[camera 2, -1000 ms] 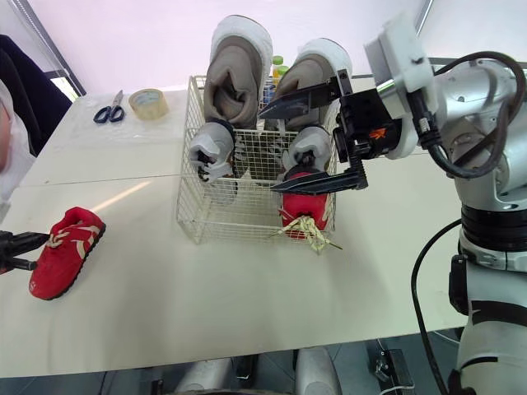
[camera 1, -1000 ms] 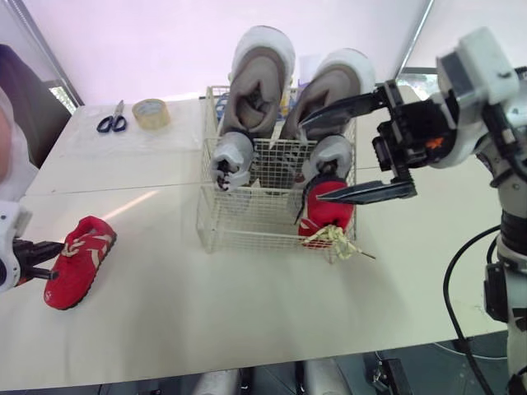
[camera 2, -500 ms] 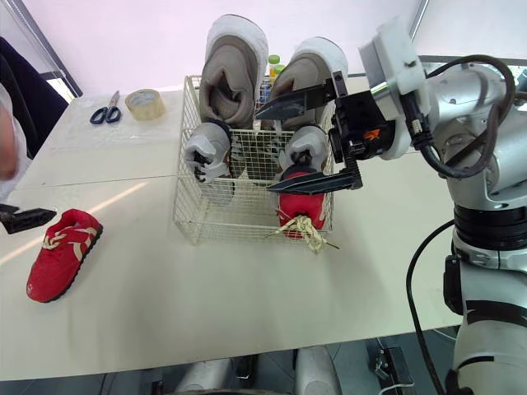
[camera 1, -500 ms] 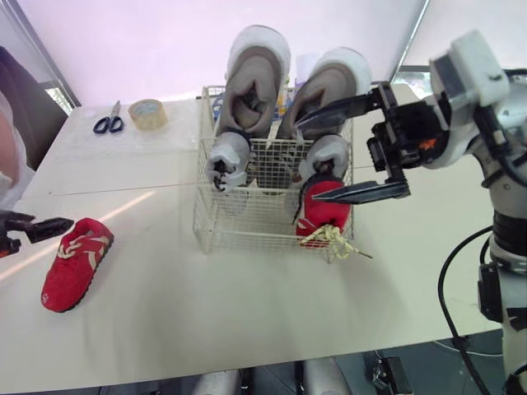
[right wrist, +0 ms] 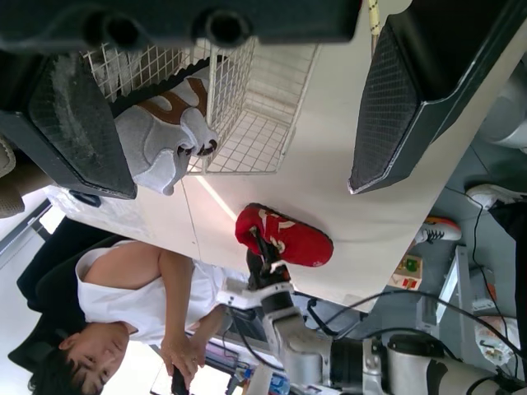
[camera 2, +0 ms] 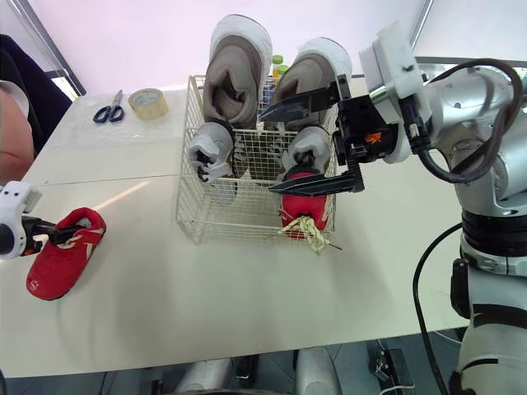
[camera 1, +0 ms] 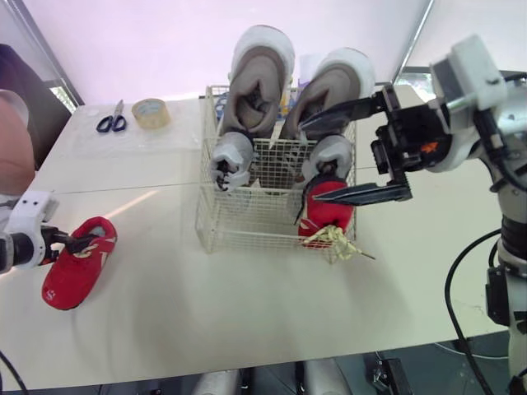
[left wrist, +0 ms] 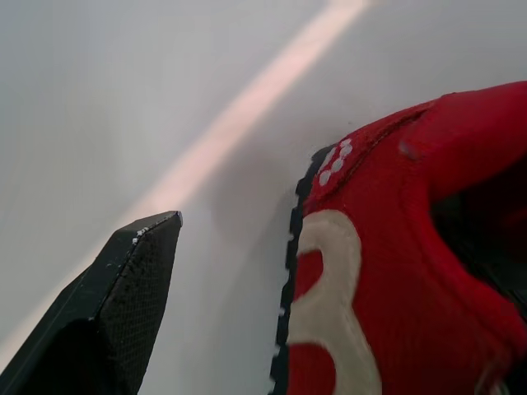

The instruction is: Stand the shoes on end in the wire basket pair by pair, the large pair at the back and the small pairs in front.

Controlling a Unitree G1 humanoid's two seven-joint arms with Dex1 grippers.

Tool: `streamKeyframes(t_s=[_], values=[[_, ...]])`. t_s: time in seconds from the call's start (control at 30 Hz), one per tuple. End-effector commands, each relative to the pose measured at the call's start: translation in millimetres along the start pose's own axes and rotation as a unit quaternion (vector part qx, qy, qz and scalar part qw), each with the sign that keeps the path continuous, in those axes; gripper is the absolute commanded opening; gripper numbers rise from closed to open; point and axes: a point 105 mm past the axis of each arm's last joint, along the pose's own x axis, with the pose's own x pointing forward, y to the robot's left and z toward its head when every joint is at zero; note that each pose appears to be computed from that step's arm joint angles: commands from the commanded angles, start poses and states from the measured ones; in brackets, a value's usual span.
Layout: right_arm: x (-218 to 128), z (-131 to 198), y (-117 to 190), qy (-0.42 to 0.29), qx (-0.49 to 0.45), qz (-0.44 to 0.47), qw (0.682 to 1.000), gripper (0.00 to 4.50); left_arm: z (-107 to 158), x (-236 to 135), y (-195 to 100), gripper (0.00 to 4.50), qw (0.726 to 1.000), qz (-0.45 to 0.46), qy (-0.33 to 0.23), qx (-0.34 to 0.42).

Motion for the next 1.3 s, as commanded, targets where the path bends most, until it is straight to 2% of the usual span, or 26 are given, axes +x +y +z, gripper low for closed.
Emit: streamKeyframes(t_s=[0.03,0.07,0.1,0.13,0.37,0.5,0.6,0.67,0.7,0.77,0.83,0.9,0.97,1.07,1.17,1.3], values=[[-5.6,13.8,1.6,-0.001,-0.027,-0.011,1.0,4.5,-14.1,6.1,13.4,4.49,0.999,0.036,0.029,0.01],[-5.8,13.7,1.6,0.001,-0.027,-0.011,1.0,4.5,-16.6,7.2,17.2,4.49,0.998,0.045,0.031,0.008],[-6.2,13.7,1.7,0.002,-0.026,-0.012,1.0,4.5,-18.5,7.9,19.4,3.95,0.998,0.048,0.033,0.006],[-6.4,13.7,1.8,0.003,-0.026,-0.013,1.0,4.5,-20.1,7.8,20.6,3.65,0.998,0.049,0.036,0.006],[-7.2,13.9,2.4,0.005,-0.026,-0.017,1.0,4.5,-26.4,5.1,18.6,0.1,0.999,0.027,0.045,0.002],[-6.8,13.2,1.7,0.005,-0.026,-0.019,0.999,4.5,-15.9,2.0,14.3,0.04,1.0,0.013,0.019,-0.012],[-7.0,12.7,1.1,0.005,-0.027,-0.02,0.999,4.5,20.1,-9.8,8.2,0.04,0.998,-0.002,-0.051,-0.025],[-7.8,11.7,0.6,0.006,-0.027,-0.021,0.999,4.5,65.8,-25.1,-5.5,0.04,0.988,-0.028,-0.147,-0.031],[-8.2,11.2,0.2,0.007,-0.027,-0.022,0.999,4.5,98.7,-39.1,-20.6,0.04,0.973,-0.054,-0.224,-0.018],[-8.9,10.9,-0.6,0.008,-0.028,-0.024,0.999,4.5,144.5,-68.9,-51.5,0.04,0.933,-0.099,-0.346,0.009],[-10.1,11.8,-2.1,0.007,-0.028,-0.028,0.999,4.5,171.9,-92.6,-78.9,0.04,0.892,-0.132,-0.432,0.018],[-11.7,12.1,-3.5,0.01,-0.028,-0.032,0.999,4.5,189.6,-109.3,-108.2,0.04,0.855,-0.156,-0.493,0.035],[-13.5,11.6,-4.4,0.015,-0.03,-0.036,0.999,4.5,204.4,-125.7,-132.1,0.04,0.813,-0.169,-0.556,0.039],[-17.1,11.9,-5.9,0.022,-0.031,-0.043,0.998,4.5,216.4,-134.6,-160.9,0.04,0.775,-0.18,-0.605,0.023],[-19.5,13.1,-7.2,0.025,-0.032,-0.051,0.998,4.5,218.8,-131.7,-189.7,0.04,0.754,-0.179,-0.631,0.032],[-22.7,13.1,-5.6,0.033,-0.03,-0.062,0.997,4.5,211.8,-118.4,-222.9,0.04,0.744,-0.191,-0.638,0.055]])
